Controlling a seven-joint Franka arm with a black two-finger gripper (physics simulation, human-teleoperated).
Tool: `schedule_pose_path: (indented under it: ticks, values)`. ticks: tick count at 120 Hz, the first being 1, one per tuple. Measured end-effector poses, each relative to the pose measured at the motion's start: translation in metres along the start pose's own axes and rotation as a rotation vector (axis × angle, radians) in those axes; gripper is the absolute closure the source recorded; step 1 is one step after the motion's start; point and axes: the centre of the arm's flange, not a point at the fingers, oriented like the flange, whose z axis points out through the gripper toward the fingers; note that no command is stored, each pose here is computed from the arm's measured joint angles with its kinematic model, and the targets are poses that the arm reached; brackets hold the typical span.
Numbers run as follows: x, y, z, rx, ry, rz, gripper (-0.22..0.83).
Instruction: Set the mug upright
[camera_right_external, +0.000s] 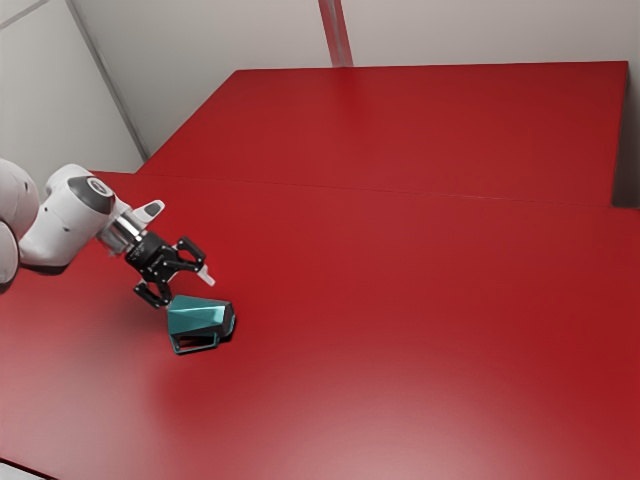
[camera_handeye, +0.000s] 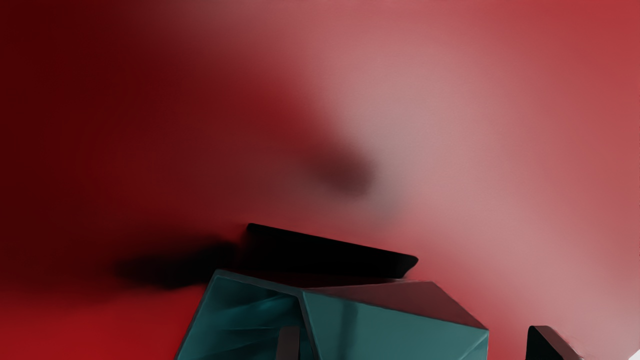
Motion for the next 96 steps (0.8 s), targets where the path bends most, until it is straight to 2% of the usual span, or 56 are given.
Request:
schedule_pose_path:
  ticks: [15, 29, 65, 82, 96]
  values:
    - [0.0, 0.003, 0.001, -0.006, 0.0, 0.006, 0.47]
    - [-0.001, 0.012, 0.002, -0.007, -0.001, 0.024, 0.62]
    - [-0.006, 0.039, 0.006, -0.003, -0.003, 0.069, 0.76]
    - [-0.01, 0.047, 0.007, 0.005, -0.002, 0.078, 0.77]
    - [-0.024, 0.064, -0.002, 0.027, 0.014, 0.111, 0.78]
